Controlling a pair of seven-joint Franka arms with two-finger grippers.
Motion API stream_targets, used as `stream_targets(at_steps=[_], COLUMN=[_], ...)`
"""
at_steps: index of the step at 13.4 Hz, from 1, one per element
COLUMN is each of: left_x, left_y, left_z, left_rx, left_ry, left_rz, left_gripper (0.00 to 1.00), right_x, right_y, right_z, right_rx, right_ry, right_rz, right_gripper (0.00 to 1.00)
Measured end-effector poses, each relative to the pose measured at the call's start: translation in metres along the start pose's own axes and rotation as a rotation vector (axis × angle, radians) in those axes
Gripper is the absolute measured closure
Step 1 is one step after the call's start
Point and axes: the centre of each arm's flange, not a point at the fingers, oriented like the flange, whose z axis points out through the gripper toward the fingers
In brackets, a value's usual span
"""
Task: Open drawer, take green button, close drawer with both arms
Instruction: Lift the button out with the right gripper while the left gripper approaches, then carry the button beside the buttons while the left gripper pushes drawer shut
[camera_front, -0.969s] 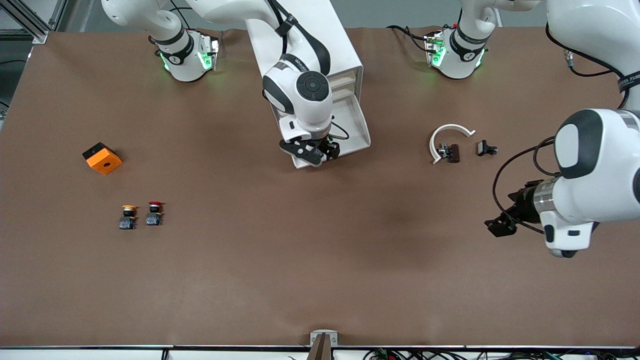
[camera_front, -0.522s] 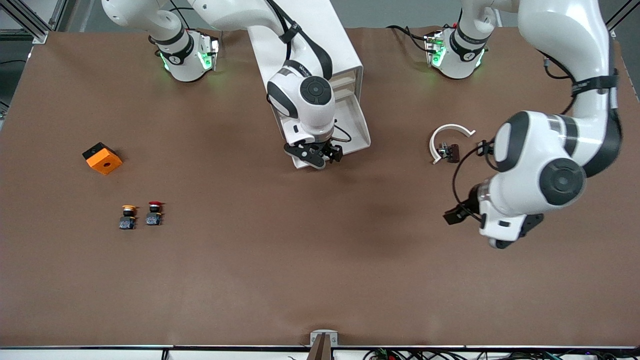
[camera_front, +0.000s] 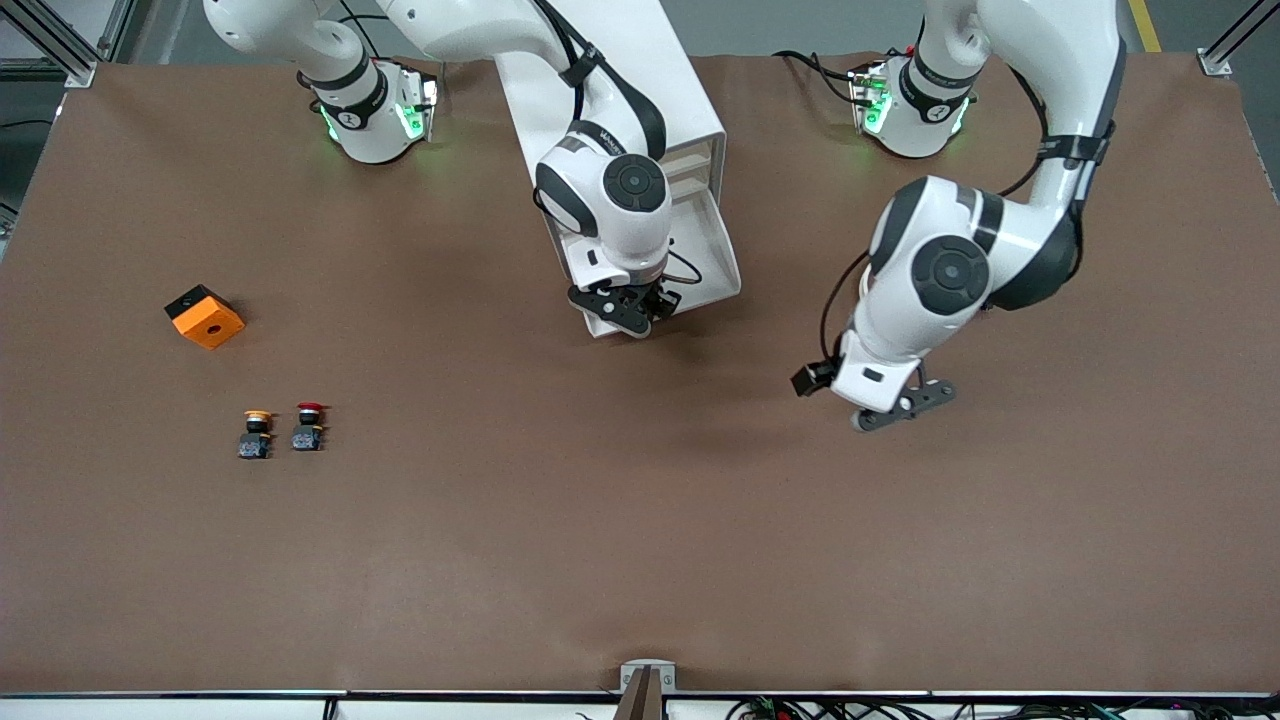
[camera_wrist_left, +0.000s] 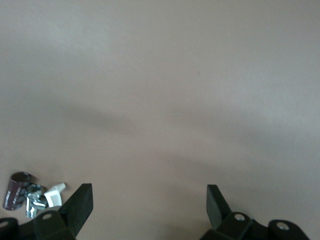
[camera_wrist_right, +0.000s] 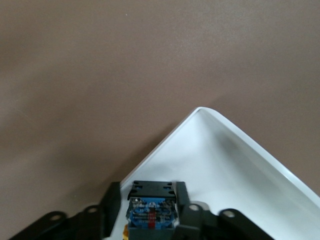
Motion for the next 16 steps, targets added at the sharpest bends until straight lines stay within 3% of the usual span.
stream_targets(at_steps=[7, 12, 14, 16], left_x=[-0.066, -0.106, -0.123, -0.142], left_y=[0.026, 0.038, 0.049, 0.061], left_z=[0.065, 0.119, 0.131, 0.142], left_rx=[-0.039, -0.008, -0.008, -0.009], left_ry=[0.013, -0.056, -0.091, -0.127], left_rz=[0.129, 0.136, 0.092, 0.078], left_gripper=[0.0, 0.0, 0.0, 0.0], right_x=[0.003, 0.02, 0.038, 0.08], right_y=[-0.002, -0.003, 0.005, 0.023], right_z=[-0.008, -0.062, -0.081, -0.103], right_rx=[0.002, 0.01, 0.015, 0.02], right_ry=[0.002, -0.011, -0.018, -0.019], right_rz=[0.005, -0.008, -0.055, -0.111], right_gripper=[0.59, 0.59, 0.59, 0.59])
